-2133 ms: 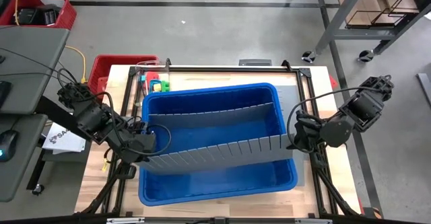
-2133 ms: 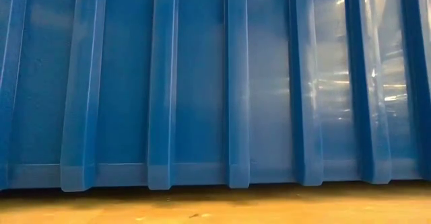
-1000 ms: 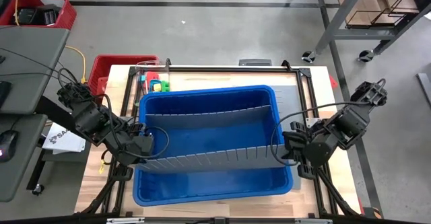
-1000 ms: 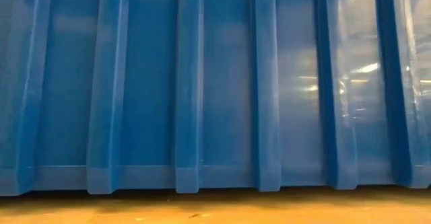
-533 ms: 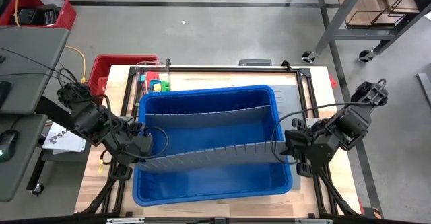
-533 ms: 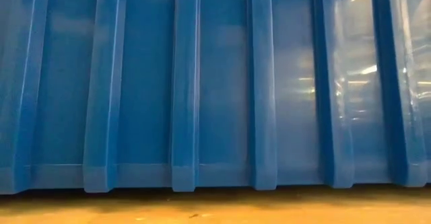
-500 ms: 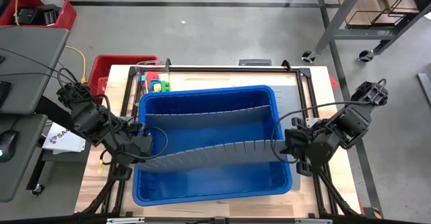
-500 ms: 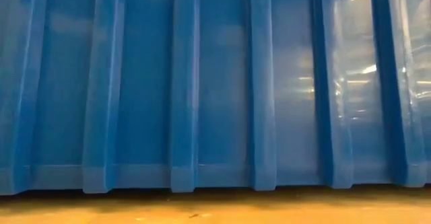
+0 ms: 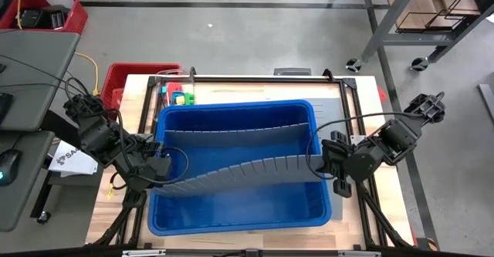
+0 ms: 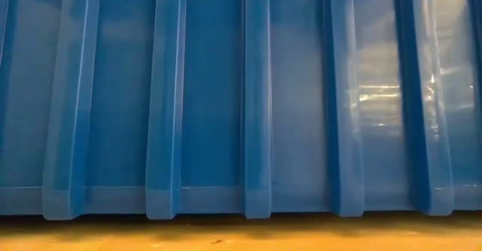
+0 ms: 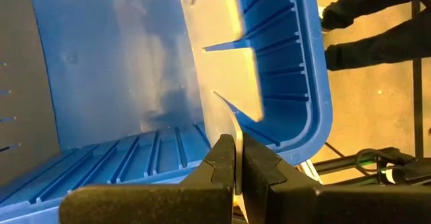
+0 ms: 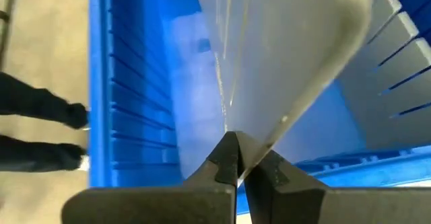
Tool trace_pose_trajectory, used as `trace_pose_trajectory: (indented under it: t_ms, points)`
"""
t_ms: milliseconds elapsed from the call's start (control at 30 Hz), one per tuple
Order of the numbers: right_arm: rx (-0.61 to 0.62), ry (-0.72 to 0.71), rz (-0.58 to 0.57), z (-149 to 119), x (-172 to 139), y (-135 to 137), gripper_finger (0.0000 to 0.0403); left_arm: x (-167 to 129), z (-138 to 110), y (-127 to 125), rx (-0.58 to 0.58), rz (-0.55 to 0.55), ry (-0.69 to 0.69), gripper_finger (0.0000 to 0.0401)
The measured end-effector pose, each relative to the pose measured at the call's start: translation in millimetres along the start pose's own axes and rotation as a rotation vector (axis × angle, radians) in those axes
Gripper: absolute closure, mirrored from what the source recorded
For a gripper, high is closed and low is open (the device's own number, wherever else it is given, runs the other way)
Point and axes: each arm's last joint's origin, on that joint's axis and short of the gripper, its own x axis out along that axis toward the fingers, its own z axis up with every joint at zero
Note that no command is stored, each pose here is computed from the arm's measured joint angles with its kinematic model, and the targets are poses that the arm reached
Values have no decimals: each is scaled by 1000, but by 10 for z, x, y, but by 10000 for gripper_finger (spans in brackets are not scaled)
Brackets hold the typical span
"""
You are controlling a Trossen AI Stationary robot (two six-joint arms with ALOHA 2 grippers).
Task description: Sort blocks
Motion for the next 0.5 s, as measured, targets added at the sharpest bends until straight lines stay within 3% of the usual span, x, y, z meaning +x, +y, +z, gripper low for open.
trace_pose_trajectory:
  t_ms: [500]
  points:
    - [17,44,9,18,153,102,403,1,8,0,8,6,-12,401]
